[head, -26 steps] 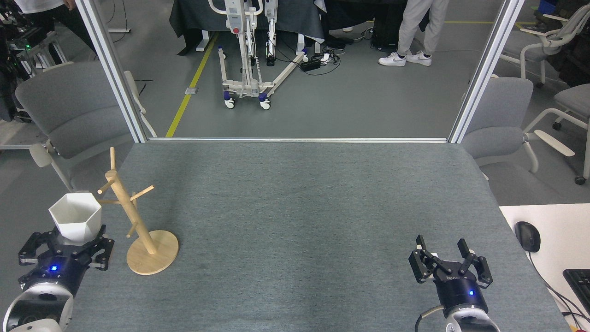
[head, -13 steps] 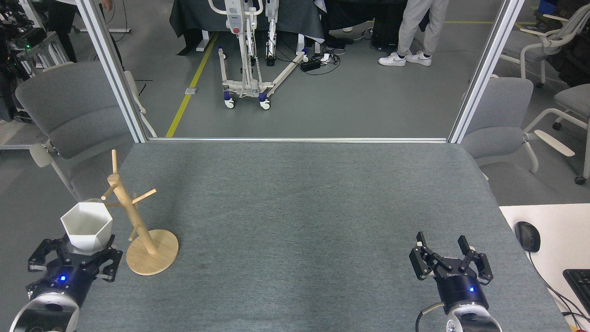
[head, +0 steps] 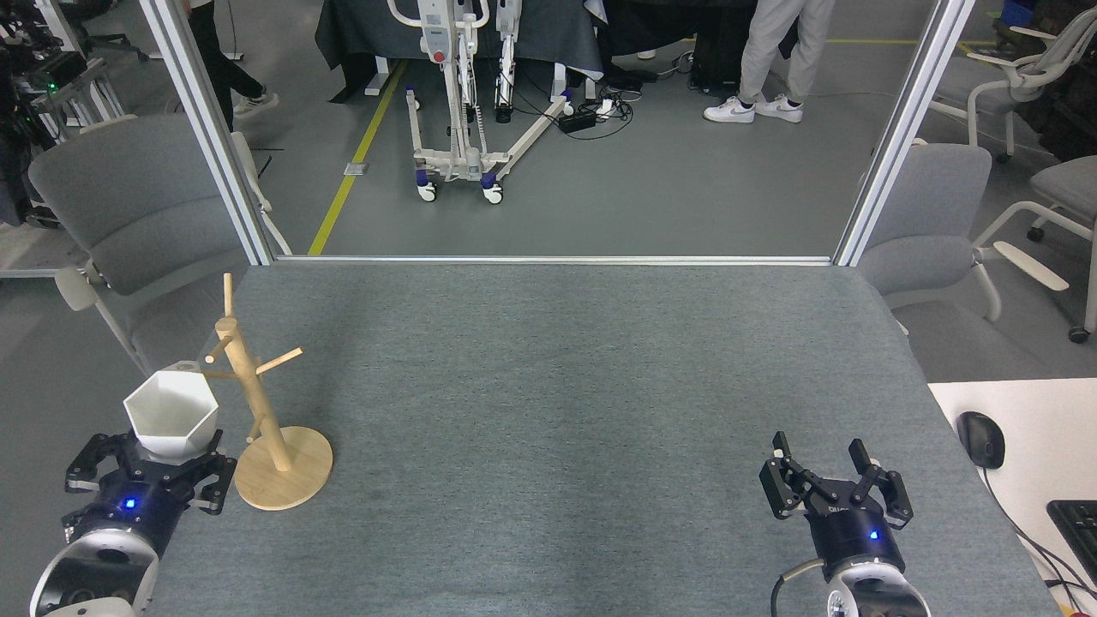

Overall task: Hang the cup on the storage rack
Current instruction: 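Carry the cup with the left gripper up beside the wooden stand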

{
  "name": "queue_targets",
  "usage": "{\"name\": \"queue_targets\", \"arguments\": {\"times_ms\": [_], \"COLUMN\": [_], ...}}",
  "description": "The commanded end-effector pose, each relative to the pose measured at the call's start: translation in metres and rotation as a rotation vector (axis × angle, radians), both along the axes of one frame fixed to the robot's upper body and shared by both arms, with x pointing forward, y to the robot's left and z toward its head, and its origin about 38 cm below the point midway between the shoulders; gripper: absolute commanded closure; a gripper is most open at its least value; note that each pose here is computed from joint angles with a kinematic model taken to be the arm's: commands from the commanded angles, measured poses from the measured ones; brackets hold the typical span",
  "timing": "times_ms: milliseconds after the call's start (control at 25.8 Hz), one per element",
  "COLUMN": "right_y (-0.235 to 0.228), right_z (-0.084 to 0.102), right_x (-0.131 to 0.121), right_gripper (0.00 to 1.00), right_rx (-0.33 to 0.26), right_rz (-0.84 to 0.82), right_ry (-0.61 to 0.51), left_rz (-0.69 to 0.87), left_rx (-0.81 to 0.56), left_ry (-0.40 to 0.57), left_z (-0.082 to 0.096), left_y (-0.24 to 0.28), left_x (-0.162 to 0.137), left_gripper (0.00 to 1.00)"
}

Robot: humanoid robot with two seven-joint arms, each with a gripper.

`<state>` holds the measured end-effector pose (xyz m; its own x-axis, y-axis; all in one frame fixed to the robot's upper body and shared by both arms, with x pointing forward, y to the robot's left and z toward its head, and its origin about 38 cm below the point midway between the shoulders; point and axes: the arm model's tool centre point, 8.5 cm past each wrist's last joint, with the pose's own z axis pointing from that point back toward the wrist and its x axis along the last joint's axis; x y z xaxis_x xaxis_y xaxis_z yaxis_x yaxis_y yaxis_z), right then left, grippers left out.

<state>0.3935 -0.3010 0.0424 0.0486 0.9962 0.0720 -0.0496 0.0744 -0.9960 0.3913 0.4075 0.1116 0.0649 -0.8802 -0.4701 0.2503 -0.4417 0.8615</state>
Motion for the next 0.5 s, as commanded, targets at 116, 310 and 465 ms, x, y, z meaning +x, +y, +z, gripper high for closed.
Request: {"name": "queue_targets", "arguments": {"times_ms": [116, 310, 465], "right_y": [0.004, -0.001, 0.004], "right_z": [-0.008, -0.006, -0.005], "right_x": [0.000, 0.001, 0.006], "right_gripper": [0.01, 0.01, 0.01], "right_rx": [0.013, 0.005, 0.015], "right_rz": [0.000, 0.000, -0.001], "right_ry": [0.019, 0.016, 0.014], "left_rz": [0.005, 0.010, 0.010], "left_rx": [-0.015, -0.015, -0.007], "left_ry": [0.031, 0.048, 0.063], "left_z": [-0.008, -0.013, -0.016], "left_y": [0.002, 0.005, 0.010], "left_x": [0.011, 0.010, 0.007], "left_gripper": [1.00, 1.00, 1.00]}}
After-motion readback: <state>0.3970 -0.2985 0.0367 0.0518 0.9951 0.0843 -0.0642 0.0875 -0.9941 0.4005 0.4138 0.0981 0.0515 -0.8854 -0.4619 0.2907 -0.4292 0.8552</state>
